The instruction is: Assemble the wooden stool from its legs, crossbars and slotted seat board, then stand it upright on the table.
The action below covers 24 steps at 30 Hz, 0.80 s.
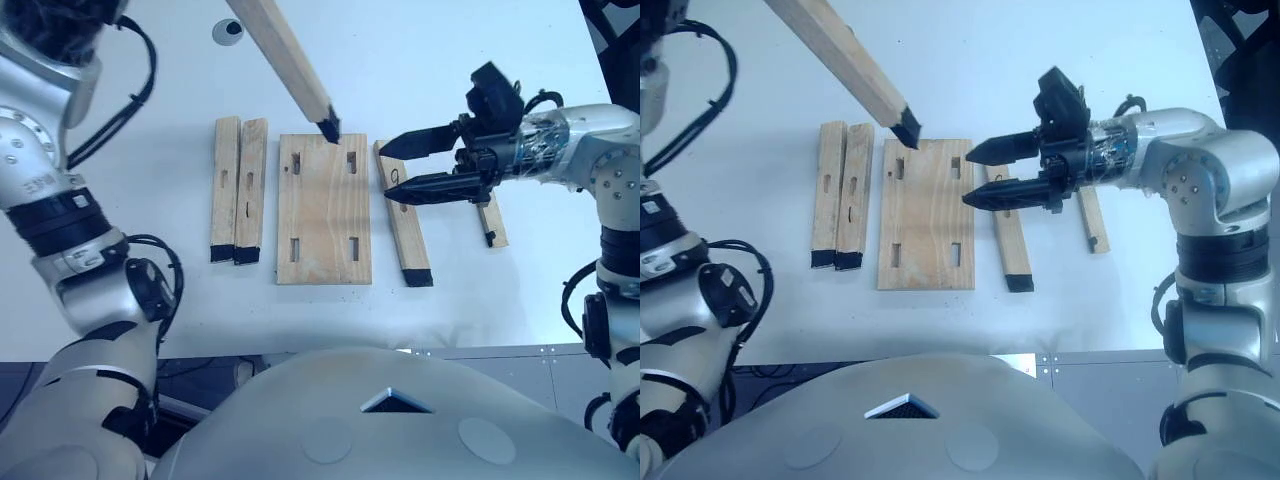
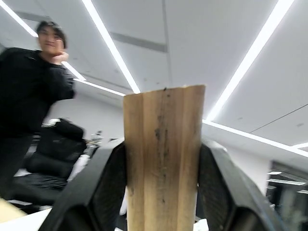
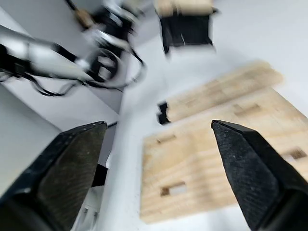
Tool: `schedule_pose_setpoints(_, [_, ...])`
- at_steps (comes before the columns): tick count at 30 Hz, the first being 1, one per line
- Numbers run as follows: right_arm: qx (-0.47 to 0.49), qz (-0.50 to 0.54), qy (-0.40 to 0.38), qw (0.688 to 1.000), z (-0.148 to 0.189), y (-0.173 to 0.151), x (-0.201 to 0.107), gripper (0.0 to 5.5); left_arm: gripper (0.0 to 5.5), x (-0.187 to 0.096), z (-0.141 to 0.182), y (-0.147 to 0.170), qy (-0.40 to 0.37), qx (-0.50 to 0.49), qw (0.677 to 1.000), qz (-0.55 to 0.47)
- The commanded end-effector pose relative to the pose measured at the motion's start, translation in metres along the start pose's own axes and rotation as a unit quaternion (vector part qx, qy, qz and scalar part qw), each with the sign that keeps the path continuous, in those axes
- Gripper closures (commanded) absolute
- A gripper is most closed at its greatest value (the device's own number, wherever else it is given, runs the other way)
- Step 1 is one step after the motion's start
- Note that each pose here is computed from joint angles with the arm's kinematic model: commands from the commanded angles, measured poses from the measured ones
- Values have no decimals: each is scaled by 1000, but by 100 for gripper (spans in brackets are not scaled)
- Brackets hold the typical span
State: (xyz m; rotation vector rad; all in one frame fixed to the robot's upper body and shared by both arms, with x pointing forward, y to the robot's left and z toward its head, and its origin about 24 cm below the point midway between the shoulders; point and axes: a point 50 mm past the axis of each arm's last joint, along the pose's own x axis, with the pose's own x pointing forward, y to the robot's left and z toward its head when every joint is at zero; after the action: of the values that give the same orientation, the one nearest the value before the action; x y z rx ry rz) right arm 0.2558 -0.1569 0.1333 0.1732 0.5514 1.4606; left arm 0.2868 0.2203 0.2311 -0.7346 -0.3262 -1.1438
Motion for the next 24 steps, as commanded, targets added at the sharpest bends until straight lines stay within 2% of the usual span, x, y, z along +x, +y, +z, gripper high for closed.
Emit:
schedule_pose_setpoints(1, [21, -223, -84, 971, 13, -57, -27, 218, 349, 9, 1, -12, 25, 113, 992, 40])
schedule_pose_setpoints(3, [36, -314, -134, 939, 27, -80, -43, 251, 349, 11, -14, -25, 53, 137, 989, 31])
schedule_pose_setpoints(5, [60, -404, -201, 891, 45, -99, -65, 289, 349, 4, -15, -26, 46, 150, 986, 56])
schedule_pose_setpoints(7, [92, -448, -249, 854, 53, -109, -82, 322, 349, -2, -22, -30, 56, 151, 985, 66])
schedule_pose_setpoints(11, [101, -499, -258, 821, 51, -118, -94, 383, 349, -17, -56, -44, 109, 102, 987, 55])
schedule_pose_setpoints(14, [100, -508, -256, 816, 49, -122, -96, 427, 349, -23, -68, -50, 138, 102, 983, 64])
schedule_pose_setpoints(17, [83, -499, -250, 826, 55, -122, -93, 474, 349, -25, -71, -59, 164, 124, 976, 68])
schedule_pose_setpoints(20, [80, -494, -240, 832, 57, -122, -93, 532, 349, -39, -79, -67, 199, 102, 972, 71])
schedule_pose_setpoints(24, [78, -483, -225, 843, 58, -123, -89, 550, 349, -46, -74, -76, 206, 67, 975, 59])
